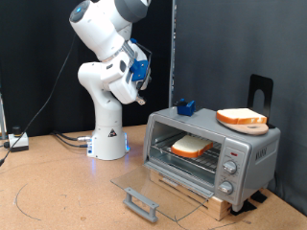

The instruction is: Make a piece of toast with the oven

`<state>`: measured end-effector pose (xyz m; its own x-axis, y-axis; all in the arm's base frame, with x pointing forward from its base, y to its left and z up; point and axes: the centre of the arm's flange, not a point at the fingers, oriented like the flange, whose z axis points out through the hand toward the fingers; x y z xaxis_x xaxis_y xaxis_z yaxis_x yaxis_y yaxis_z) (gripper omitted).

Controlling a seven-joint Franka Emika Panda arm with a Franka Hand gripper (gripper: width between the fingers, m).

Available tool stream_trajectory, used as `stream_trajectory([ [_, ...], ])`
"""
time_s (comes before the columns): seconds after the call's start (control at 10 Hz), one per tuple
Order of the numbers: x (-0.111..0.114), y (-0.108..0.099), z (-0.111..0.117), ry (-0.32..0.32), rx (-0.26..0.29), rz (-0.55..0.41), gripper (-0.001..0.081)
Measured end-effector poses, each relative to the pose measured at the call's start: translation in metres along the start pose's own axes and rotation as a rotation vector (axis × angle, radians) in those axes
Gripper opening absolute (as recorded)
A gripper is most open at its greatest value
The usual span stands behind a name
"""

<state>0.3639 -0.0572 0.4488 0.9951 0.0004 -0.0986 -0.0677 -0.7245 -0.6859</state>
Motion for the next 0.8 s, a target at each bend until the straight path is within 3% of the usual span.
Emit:
stream_trajectory([
  [0.2,-0.003,0.009,-0.013,0.028,0.131,0.221,0.0808],
  [0.3,-0.003,0.024,-0.023,0.068,0.151,0.31,0.0808],
  [0.4,-0.002,0.041,-0.032,0.109,0.12,0.367,0.0808],
  [0.7,-0.005,0.09,-0.05,0.166,-0.064,0.438,0.0808],
  [0.8,-0.001,0.096,-0.052,0.171,-0.085,0.437,0.0808],
])
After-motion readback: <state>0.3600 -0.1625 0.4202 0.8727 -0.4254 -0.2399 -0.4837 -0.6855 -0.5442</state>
